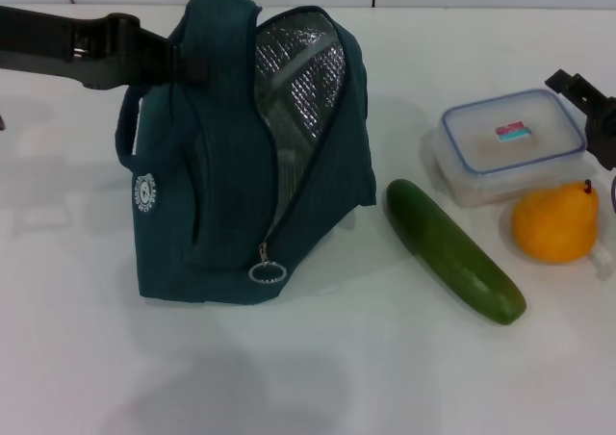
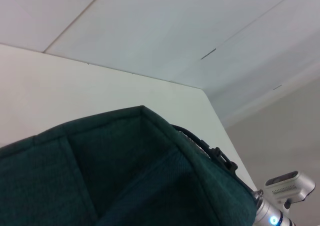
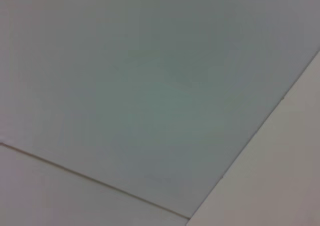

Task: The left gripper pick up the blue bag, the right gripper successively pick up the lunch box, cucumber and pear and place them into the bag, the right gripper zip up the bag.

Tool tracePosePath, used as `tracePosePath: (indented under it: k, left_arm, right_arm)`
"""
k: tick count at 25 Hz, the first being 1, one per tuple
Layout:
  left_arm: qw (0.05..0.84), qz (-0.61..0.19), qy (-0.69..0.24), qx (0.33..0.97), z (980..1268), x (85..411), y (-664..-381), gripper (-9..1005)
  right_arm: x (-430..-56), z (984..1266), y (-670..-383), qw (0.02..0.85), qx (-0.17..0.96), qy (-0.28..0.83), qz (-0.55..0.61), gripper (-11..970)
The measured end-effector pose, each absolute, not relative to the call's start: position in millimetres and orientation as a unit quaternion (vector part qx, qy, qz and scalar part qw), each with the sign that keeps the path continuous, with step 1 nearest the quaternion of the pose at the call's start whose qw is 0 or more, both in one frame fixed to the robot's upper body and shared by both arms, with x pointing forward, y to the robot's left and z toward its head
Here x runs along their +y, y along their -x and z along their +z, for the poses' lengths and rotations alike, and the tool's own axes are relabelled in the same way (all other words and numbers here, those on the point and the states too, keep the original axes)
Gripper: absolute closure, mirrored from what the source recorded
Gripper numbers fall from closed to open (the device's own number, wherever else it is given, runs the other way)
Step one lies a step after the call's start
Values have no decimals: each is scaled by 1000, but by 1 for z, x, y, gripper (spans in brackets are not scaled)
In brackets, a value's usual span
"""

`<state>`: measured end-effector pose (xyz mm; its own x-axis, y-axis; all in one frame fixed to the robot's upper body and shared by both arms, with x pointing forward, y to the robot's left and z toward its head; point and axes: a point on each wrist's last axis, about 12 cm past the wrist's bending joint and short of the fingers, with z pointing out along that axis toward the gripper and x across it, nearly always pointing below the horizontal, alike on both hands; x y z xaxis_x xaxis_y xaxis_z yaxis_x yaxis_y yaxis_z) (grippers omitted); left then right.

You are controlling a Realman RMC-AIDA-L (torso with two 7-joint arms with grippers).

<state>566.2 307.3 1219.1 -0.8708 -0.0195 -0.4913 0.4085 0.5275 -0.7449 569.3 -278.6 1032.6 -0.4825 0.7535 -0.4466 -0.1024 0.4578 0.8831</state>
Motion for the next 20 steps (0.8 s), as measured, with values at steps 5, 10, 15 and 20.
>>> tracePosePath:
  k: [5, 10, 15, 20]
  left_arm:
    - [224, -471, -117, 845, 1219, 307, -566, 954]
    - [222, -470, -119, 846, 1218, 306, -566, 954]
    - [222, -470, -119, 846, 1218, 306, -566, 954]
    - [222, -470, -119, 846, 1218, 306, -566, 954]
  right_arm:
    - [-280, 1031, -566, 456, 723, -223, 469, 174]
    - [-280, 1031, -565, 456, 721, -222, 471, 306]
    - [-281, 1031, -564, 457, 720, -223, 472, 562]
    - [-281, 1032, -563, 458, 717, -223, 475, 700]
